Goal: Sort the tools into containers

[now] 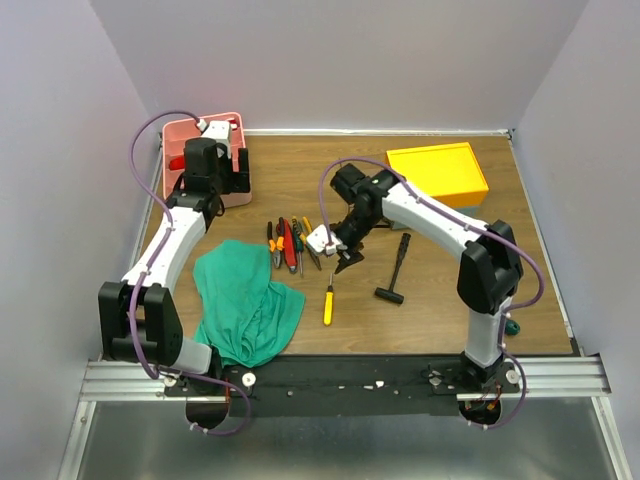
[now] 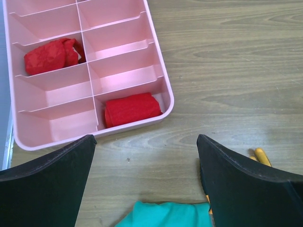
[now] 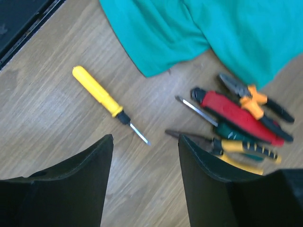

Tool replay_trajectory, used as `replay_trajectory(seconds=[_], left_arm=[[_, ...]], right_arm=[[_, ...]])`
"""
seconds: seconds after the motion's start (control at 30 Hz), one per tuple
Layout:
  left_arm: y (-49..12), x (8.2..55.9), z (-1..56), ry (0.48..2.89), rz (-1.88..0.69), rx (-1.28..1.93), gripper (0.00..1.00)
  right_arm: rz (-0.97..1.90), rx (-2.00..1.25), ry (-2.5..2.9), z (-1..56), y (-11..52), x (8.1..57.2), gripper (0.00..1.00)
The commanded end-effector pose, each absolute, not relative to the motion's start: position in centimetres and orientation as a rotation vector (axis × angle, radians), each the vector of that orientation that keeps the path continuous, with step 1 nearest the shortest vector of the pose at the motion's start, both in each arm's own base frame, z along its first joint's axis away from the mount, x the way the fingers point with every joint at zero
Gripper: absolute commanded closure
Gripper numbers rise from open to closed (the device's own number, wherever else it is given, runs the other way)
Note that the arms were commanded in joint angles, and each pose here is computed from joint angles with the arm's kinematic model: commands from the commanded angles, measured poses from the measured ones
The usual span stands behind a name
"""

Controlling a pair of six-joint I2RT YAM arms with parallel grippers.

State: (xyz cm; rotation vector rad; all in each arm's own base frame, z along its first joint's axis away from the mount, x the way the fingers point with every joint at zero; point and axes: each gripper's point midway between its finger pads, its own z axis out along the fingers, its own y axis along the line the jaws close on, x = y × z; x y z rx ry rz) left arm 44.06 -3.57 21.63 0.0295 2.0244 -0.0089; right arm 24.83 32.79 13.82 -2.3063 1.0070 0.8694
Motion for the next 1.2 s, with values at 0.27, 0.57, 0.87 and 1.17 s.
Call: replay_trajectory(seconds=[0.27,0.57,0.87,1.17], left_arm=[[-1.4,41.7,24.9,1.964,0.023,0.004,0.01],[1.1,39.3,23.4,1.998,0.005,-0.1,0.01],[1.8,38.9,22.8,2.007,-0.024,-0.153,0.01],[1.9,39.4,22.4,2.019,-0.033,-0.177,0.01]], right_arm=[[0.696,-2.718,0.644,6.8,30.8,23.2,0.41],[0.646,-2.826,0.481,4.1,31.1,22.0,0.41],[0.598,-2.838,0.457,1.1,33.1,21.4,0.41],[0.573,-2.968,0.457,-1.8,30.4,20.3,0.85]])
